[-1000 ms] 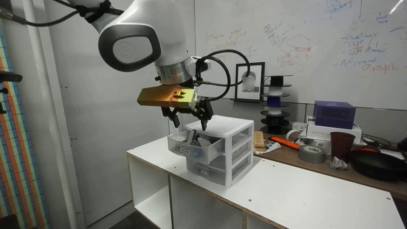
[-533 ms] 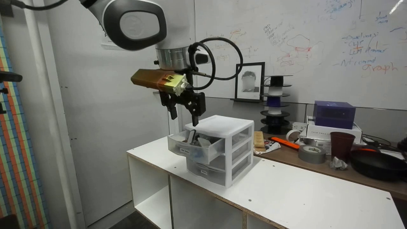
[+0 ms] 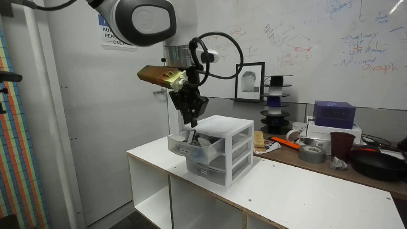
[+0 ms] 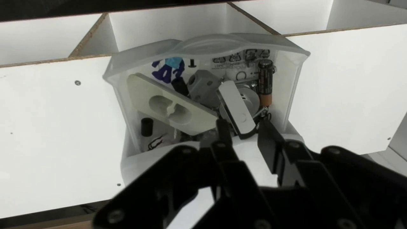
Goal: Put the grey object inside the drawer then close the drawer.
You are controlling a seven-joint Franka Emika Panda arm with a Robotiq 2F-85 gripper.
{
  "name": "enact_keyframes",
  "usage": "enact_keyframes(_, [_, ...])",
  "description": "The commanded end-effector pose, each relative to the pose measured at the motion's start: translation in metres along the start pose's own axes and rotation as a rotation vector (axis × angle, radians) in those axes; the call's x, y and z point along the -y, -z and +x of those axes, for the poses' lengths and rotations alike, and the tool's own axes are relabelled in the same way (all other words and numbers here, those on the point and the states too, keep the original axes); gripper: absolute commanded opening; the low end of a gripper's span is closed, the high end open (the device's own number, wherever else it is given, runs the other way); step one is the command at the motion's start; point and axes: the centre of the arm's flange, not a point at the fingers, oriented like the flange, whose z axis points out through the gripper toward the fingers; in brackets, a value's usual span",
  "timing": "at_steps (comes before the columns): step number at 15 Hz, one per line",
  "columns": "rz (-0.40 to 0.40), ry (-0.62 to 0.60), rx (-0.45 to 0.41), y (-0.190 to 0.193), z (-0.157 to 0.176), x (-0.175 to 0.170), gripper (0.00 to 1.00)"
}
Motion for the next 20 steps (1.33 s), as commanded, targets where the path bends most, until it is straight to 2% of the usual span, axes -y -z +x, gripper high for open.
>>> enact_keyframes(1, [-0.022, -0.003, 0.043, -0.005, 0.011, 0.0, 0.58])
enact_keyframes(4, [-0.025, 0.031, 0.042, -0.016, 0.013, 0.0, 0.82])
enact_keyframes(7, [-0.019, 0.077, 0.033, -0.026, 0.015, 0.002, 1.0])
enact_keyframes(13, [-0.022, 0.113, 0.067, -0.043, 0.012, 0.0, 1.0])
enact_keyframes(14, [-0.021, 0.114, 0.069, -0.043, 0.01, -0.001, 0.96])
enact_keyframes(15, [-0.022, 0.116, 0.066, -0.044, 0.01, -0.002, 0.76])
enact_keyframes(17, [-0.024, 0.125, 0.052, -0.043, 0.01, -0.005, 0.69])
enact_keyframes(20, [-0.028, 0.136, 0.027, -0.043, 0.014, -0.008, 0.45])
